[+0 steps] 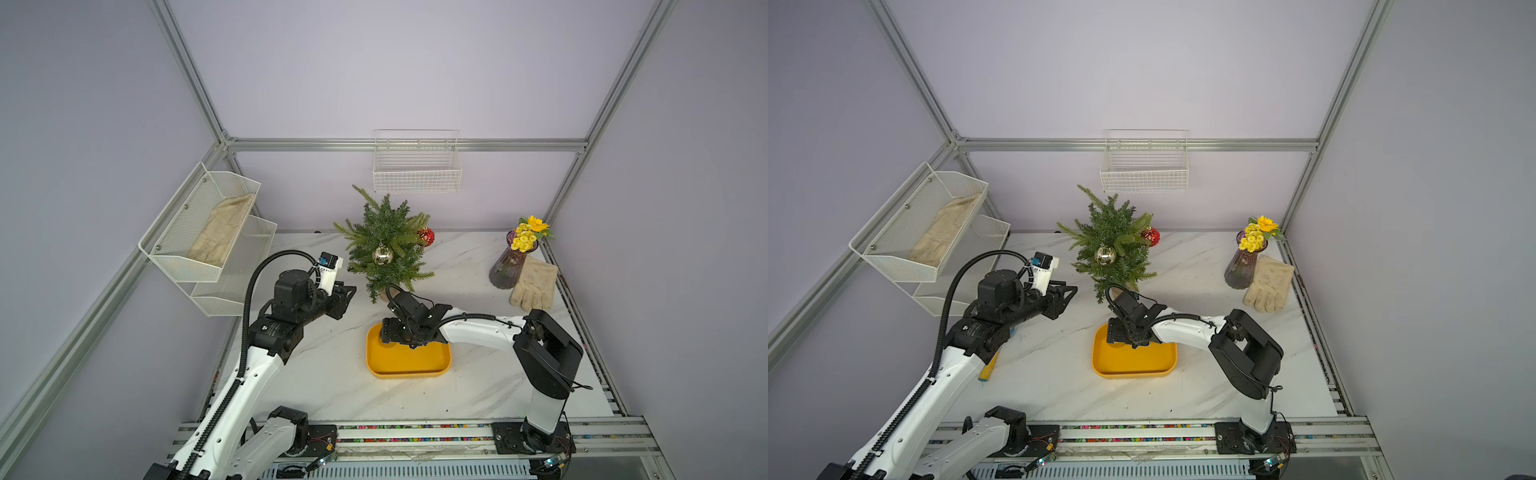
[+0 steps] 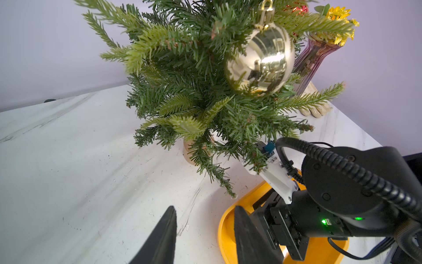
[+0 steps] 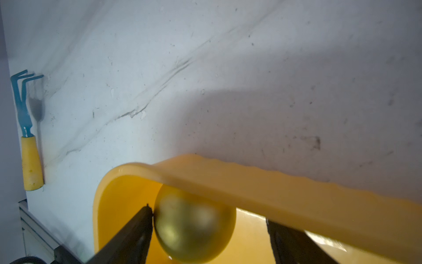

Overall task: Decorate the small christmas tree with ornaments
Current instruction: Pick up an ornament from the container.

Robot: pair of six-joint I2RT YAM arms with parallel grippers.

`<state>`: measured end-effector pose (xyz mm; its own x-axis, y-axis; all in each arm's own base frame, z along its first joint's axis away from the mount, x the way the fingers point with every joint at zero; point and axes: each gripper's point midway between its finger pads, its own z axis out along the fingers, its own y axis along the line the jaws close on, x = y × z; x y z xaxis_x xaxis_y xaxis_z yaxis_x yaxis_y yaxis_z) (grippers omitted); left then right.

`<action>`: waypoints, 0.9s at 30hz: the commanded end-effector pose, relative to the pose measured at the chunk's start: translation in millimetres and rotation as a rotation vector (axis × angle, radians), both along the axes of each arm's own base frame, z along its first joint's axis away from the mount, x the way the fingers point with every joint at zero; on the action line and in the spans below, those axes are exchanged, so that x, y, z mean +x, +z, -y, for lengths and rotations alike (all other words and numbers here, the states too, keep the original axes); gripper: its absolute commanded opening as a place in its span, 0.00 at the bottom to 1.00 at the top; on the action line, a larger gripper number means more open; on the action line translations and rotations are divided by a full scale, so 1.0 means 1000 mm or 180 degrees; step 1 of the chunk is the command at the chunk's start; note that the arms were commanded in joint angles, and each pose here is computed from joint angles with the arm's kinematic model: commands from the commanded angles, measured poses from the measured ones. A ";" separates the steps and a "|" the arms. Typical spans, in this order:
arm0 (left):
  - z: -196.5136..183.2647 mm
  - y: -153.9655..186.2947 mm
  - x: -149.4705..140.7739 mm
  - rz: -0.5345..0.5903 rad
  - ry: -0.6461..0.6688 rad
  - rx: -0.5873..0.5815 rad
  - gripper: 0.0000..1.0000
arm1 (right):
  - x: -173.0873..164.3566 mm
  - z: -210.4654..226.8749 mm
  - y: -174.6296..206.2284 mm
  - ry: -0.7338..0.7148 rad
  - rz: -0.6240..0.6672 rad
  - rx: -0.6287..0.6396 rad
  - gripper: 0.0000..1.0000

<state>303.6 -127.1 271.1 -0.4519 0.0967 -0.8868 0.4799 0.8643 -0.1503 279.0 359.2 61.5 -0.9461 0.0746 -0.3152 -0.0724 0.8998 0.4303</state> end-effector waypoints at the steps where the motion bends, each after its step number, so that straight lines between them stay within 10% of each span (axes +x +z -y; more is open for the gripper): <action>1: 0.003 -0.012 -0.002 -0.0003 -0.0098 0.0050 0.42 | 0.005 0.008 0.000 -0.0079 0.0102 -0.0228 0.79; 27: 0.002 -0.014 -0.002 -0.0017 -0.0073 0.0076 0.42 | -0.009 0.062 -0.008 -0.0275 0.0118 -0.0551 0.71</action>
<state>303.6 -127.0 271.0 -0.4522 0.0968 -0.8866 0.4796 0.8645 -0.1503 267.2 301.8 46.1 -0.9366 0.0641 -0.3446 -0.0257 0.9679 0.2501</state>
